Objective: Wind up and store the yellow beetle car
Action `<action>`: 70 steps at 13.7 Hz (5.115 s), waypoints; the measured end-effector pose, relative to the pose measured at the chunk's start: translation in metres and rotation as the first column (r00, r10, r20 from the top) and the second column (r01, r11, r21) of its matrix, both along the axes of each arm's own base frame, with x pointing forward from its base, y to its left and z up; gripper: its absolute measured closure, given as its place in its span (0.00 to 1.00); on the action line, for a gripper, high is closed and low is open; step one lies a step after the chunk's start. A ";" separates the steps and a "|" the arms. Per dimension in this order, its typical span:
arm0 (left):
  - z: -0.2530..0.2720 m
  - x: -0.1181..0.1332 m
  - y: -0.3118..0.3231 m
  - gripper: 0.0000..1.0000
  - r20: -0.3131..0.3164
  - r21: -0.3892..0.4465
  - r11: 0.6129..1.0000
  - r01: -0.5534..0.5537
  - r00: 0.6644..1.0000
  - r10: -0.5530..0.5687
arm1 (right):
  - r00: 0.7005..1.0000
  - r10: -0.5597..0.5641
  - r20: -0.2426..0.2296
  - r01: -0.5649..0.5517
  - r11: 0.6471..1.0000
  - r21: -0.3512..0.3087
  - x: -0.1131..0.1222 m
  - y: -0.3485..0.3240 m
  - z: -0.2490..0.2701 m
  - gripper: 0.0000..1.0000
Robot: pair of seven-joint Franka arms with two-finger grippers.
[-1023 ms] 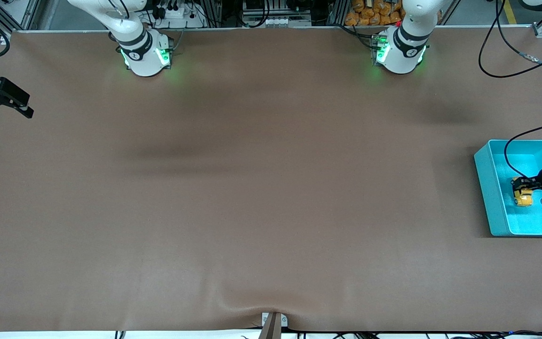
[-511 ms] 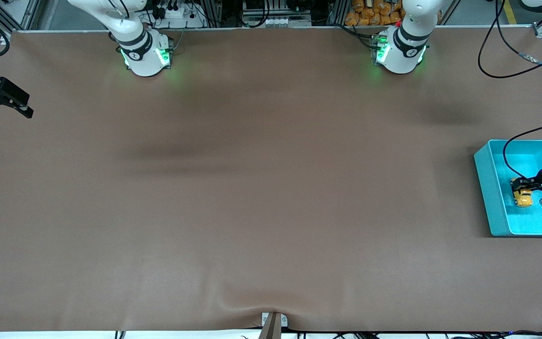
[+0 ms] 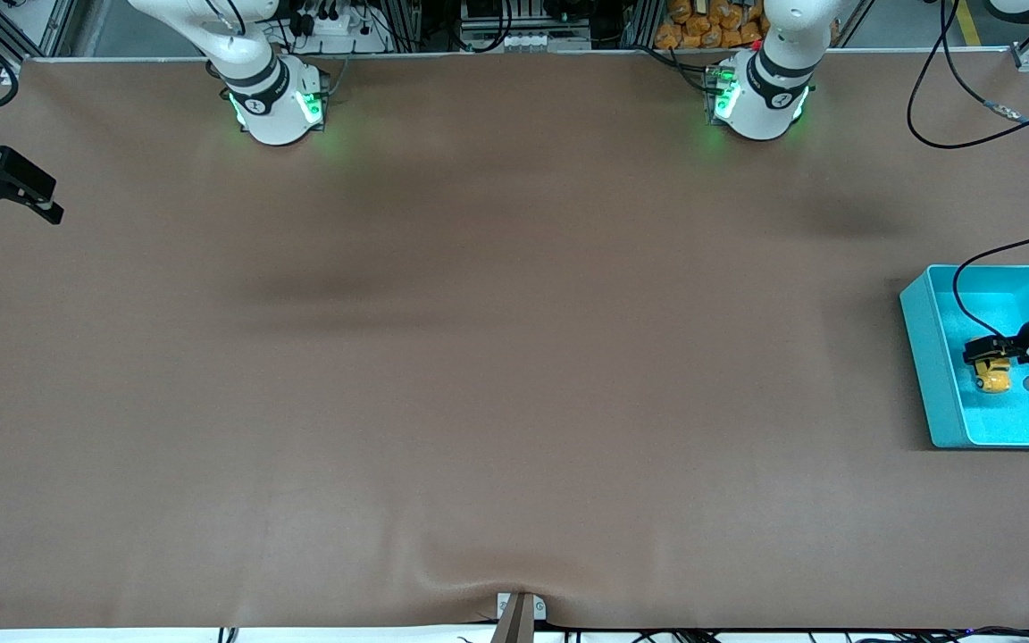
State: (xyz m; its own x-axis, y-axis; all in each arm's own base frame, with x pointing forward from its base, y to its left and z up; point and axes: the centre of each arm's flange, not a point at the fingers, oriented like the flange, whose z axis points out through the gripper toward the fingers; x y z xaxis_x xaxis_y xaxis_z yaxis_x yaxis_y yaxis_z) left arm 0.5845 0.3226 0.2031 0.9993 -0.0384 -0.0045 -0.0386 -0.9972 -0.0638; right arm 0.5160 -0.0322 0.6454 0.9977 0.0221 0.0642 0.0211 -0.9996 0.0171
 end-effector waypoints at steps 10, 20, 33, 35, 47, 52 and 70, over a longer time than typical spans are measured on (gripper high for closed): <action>0.121 0.023 -0.050 0.00 0.045 0.019 0.997 -0.077 0.996 0.076 | 1.000 -0.003 -0.002 0.003 1.000 0.000 0.001 -0.001 -0.001 0.00; 0.229 0.033 -0.211 0.00 -0.011 0.003 0.998 -0.056 0.998 0.056 | 1.000 -0.010 0.001 0.010 1.000 0.001 0.001 -0.003 0.001 0.00; 0.327 -0.003 -0.313 0.00 -0.051 -0.013 0.997 -0.073 0.996 0.072 | 1.000 -0.010 -0.012 0.010 1.000 0.002 0.008 0.000 -0.006 0.00; 0.347 -0.010 -0.318 0.00 -0.047 -0.014 0.997 -0.071 0.996 0.070 | 1.000 -0.010 -0.008 0.010 1.000 0.002 0.008 -0.001 -0.004 0.00; 0.443 -0.053 -0.360 0.00 -0.015 -0.087 0.992 -0.086 0.996 0.085 | 1.000 -0.014 -0.003 0.014 1.000 0.002 0.008 -0.003 -0.002 0.00; 0.476 -0.059 -0.346 0.00 0.015 -0.090 0.991 -0.103 0.994 0.105 | 1.000 -0.014 -0.001 0.014 1.000 0.002 0.008 -0.003 -0.001 0.00; 0.496 -0.082 -0.346 0.00 0.009 -0.085 0.995 0.043 0.999 -0.042 | 1.000 -0.015 0.002 0.015 1.000 0.002 0.010 -0.004 0.000 0.00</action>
